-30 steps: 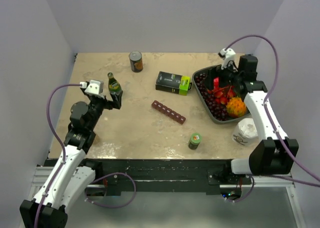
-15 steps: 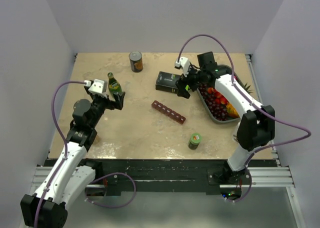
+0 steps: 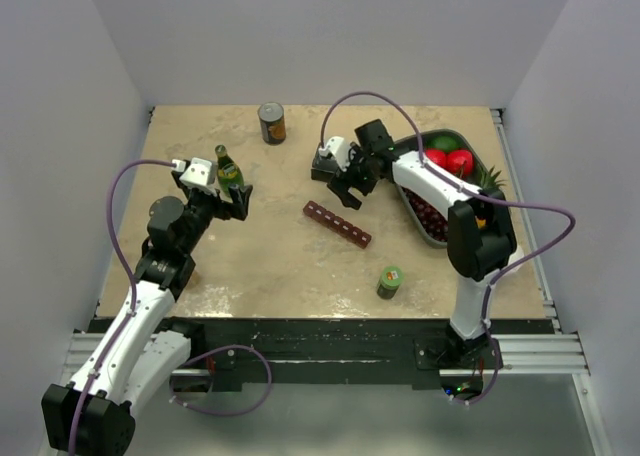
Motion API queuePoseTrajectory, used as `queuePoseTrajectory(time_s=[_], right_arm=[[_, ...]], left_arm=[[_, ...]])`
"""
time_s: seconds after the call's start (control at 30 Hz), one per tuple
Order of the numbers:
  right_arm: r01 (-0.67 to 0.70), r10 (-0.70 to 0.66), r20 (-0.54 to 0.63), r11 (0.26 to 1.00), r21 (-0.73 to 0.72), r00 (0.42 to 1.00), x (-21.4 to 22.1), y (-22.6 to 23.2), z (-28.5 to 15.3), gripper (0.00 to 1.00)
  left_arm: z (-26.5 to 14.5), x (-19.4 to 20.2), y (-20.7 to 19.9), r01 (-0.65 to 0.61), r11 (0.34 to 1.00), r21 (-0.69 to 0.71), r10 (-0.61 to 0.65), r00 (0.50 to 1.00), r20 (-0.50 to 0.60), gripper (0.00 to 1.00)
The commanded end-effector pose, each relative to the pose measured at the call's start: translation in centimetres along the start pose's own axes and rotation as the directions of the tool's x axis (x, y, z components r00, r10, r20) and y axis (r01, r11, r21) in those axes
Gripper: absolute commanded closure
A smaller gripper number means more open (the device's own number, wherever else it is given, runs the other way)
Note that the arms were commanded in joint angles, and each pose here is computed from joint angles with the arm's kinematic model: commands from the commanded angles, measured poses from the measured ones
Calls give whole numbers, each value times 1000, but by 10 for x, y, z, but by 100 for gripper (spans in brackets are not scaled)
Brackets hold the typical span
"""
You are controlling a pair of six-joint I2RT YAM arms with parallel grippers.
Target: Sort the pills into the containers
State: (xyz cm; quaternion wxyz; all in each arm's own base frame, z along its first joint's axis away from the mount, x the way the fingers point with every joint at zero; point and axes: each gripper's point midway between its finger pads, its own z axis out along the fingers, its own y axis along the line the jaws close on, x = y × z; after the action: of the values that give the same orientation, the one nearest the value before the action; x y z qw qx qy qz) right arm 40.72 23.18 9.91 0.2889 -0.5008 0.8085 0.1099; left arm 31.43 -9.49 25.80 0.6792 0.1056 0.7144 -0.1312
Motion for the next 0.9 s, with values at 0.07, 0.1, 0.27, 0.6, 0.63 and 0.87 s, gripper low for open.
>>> queuePoseTrajectory(time_s=[0.07, 0.1, 0.27, 0.6, 0.63, 0.87], right_arm=[[67, -67, -5, 998, -11, 998, -1, 48, 3, 1], [51, -51, -24, 999, -7, 998, 7, 52, 5, 1], [50, -49, -38, 999, 12, 998, 11, 65, 12, 1], [71, -69, -106, 997, 15, 992, 32, 79, 30, 11], [74, -72, -106, 997, 10, 992, 32, 80, 31, 14], [86, -90, -115, 995, -41, 989, 34, 93, 35, 35]], left_arm=[[1, -23, -7, -32, 999, 38, 29, 997, 74, 0], [1, -23, -8, -34, 999, 39, 31, 997, 74, 0], [0, -21, -8, -32, 999, 44, 29, 997, 71, 0], [0, -21, -14, -40, 996, 77, 34, 997, 74, 0], [0, -21, -16, -42, 995, 86, 36, 997, 76, 0], [0, -21, -20, -48, 992, 113, 39, 996, 80, 0]])
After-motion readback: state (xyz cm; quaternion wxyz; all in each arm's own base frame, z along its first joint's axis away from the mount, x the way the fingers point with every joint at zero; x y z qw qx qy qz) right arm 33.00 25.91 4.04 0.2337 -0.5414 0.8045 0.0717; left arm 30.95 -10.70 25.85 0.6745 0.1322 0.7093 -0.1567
